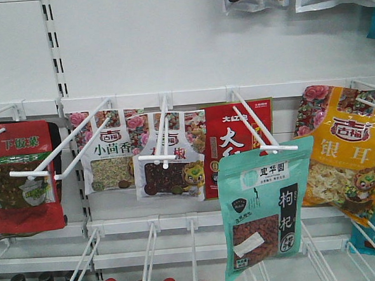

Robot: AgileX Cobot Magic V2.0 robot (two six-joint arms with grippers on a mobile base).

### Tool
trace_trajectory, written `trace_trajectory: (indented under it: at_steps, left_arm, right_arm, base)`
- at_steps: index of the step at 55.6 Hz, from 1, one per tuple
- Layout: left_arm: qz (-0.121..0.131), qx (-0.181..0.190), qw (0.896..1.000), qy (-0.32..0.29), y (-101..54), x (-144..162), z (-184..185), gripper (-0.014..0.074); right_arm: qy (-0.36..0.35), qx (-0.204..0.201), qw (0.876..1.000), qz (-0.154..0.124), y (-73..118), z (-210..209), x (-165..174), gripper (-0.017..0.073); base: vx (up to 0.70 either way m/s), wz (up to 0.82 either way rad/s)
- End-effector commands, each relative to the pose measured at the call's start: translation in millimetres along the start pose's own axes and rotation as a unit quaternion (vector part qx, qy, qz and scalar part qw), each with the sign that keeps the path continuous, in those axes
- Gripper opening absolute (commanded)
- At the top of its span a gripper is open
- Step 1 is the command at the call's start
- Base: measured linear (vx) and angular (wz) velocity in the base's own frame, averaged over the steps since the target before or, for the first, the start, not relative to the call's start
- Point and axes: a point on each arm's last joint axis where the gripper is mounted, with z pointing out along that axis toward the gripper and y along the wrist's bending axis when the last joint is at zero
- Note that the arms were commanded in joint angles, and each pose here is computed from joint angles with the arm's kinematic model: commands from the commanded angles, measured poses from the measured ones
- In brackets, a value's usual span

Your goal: Pick snacks and fruit into basket

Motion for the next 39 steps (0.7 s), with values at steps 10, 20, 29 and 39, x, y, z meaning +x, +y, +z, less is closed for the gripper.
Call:
trace_trajectory:
  at_steps: [10, 20, 29, 39]
  left_arm:
    - [0.031, 0.115, 0.993, -0.018, -33.4, -3.1, -5.1, 0.0150]
    - [0.126, 0.137, 0.979, -0.084, -56.1, -15.1, -23.1, 0.0140]
    - [0.231, 0.119, 0.958, -0.123, -73.6, -23.3, -47.0, 0.0143]
    - [0.386, 0.076, 0.915, -0.087, -83.4, -19.7, -71.4, 0.0143]
  right_arm:
    - [-0.050, 0.004, 0.999, -0.004, -0.5, -1.2, -16.7, 0.0414]
    - [-0.050, 0.004, 0.999, -0.004, -0.5, -1.2, -16.7, 0.0414]
    - [-0.050, 0.004, 0.999, -0.004, -0.5, -1.2, -16.7, 0.0414]
    - [-0.050, 0.004, 0.999, -0.004, -0.5, -1.2, -16.7, 0.0414]
  base:
    - [0.00, 0.00]
    - [0.00, 0.00]
    - [0.00, 0.00]
    - [0.00, 0.00]
